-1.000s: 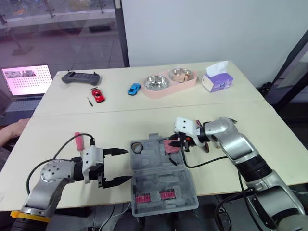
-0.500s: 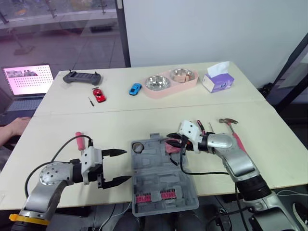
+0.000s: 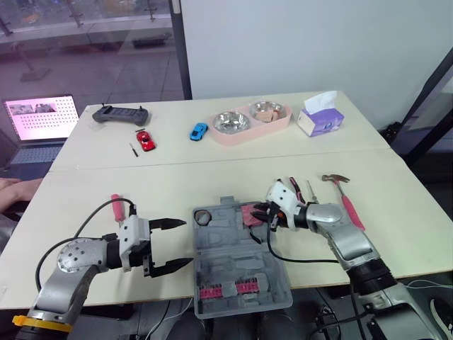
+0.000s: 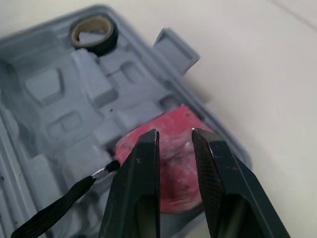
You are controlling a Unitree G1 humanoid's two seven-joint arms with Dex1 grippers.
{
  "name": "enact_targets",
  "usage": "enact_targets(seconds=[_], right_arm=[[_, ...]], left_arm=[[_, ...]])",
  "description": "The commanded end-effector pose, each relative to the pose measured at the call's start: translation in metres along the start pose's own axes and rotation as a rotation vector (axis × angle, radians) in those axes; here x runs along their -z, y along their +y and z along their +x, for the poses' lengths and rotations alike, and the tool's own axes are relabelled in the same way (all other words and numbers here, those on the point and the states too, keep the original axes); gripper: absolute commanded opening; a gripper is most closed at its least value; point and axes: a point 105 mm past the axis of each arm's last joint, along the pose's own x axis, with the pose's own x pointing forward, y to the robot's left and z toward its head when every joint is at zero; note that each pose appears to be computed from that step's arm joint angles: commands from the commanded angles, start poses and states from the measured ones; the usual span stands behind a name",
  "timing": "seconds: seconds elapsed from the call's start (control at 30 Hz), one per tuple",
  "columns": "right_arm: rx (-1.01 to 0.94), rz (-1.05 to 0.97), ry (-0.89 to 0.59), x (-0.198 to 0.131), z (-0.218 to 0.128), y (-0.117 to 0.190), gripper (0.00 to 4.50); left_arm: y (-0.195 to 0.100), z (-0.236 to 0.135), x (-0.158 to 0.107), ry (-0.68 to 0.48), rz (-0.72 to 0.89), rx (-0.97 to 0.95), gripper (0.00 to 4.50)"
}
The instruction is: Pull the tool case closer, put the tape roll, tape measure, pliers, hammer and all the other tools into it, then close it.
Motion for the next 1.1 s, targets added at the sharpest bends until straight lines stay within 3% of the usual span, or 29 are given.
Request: enact_targets(seconds=[0.03,0.4,0.6,0.7,0.8,0.93,1.1], right_arm=[[0.001,0.049,0.094,0.015,0.003,-0.002,1.08],[-0.022,0.178,0.335,0.049,0.005,0.008,1.08],[-0.038,0.169,0.315,0.037,0.011,0.011,1.08],[-0.030,0.139,0.250,0.021,0.010,0.007,1.08],[-0.036,0.056,0.079,-0.019,-0.003,0.004,1.08],[0.018,-0.012,-0.177,-0.075,-0.049,-0.003,1.08],[0.100,0.013,-0.165,-0.054,-0.108,-0.003,1.08]], left_arm=[[0.004,-0.004,-0.011,-0.013,0.049,-0.012,4.50],[0.006,-0.004,-0.016,-0.014,0.064,-0.013,4.50],[0.006,-0.003,-0.016,-0.013,0.060,-0.011,4.50],[0.005,-0.002,-0.015,-0.012,0.056,-0.013,4.50],[0.009,-0.004,-0.014,-0.012,0.055,-0.035,4.50],[0.014,-0.016,-0.011,0.015,0.040,-0.071,4.50],[0.025,-0.046,-0.001,0.085,0.010,-0.165,4.50]])
